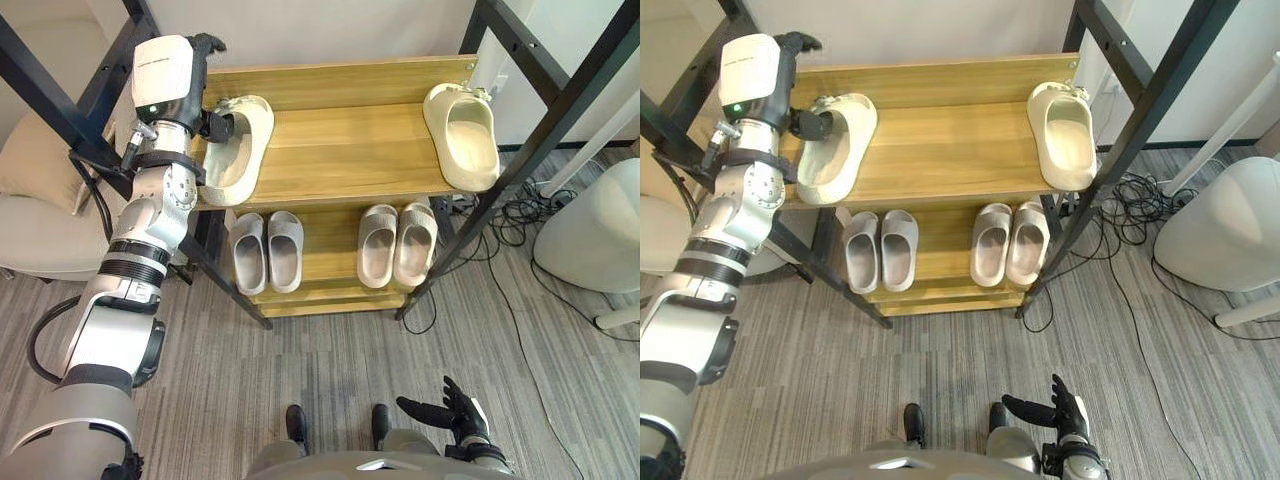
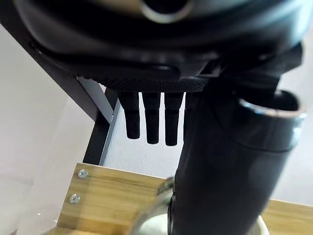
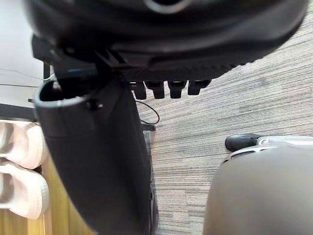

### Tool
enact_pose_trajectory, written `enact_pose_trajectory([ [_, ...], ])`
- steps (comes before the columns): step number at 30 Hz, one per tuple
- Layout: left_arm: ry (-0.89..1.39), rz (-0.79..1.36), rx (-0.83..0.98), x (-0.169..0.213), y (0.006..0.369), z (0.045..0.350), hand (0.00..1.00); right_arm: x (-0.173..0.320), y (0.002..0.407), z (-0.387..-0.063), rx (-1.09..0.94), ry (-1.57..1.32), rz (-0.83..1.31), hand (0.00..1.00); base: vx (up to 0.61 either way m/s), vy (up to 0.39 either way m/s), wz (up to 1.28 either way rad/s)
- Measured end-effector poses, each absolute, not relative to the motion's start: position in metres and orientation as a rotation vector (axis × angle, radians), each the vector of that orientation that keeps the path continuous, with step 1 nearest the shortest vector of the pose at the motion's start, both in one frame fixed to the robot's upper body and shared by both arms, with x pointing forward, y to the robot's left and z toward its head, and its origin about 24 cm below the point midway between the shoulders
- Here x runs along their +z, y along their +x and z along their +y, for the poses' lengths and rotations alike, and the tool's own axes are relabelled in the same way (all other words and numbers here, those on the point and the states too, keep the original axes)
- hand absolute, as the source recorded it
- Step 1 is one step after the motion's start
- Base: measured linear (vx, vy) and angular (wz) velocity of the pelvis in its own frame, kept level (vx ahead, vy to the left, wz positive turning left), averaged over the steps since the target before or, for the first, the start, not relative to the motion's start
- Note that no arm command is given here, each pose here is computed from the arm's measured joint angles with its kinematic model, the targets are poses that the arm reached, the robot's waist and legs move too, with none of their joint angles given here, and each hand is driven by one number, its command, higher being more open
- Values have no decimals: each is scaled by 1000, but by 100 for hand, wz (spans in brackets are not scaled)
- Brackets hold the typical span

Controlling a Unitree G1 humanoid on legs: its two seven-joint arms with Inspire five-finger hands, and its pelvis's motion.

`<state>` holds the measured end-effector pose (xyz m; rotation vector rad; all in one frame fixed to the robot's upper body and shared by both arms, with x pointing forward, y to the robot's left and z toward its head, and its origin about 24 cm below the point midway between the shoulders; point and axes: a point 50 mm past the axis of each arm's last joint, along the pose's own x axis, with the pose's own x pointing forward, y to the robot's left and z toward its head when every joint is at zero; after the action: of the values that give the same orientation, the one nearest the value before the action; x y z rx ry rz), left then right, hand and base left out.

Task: Organize the slippers on the shoe rack

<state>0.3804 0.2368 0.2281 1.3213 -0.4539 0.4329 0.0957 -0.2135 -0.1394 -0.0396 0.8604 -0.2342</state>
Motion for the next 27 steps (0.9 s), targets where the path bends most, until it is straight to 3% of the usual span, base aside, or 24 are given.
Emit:
enact_pose_trajectory([
  [17, 1314, -437, 424, 223, 381, 238, 0, -139, 95, -213, -236, -51, 862, 100, -5, 2, -1],
  [27, 1276, -430, 385, 212, 383, 224, 0, -139, 96, -211, -218, -59, 859, 100, -4, 1, 2],
])
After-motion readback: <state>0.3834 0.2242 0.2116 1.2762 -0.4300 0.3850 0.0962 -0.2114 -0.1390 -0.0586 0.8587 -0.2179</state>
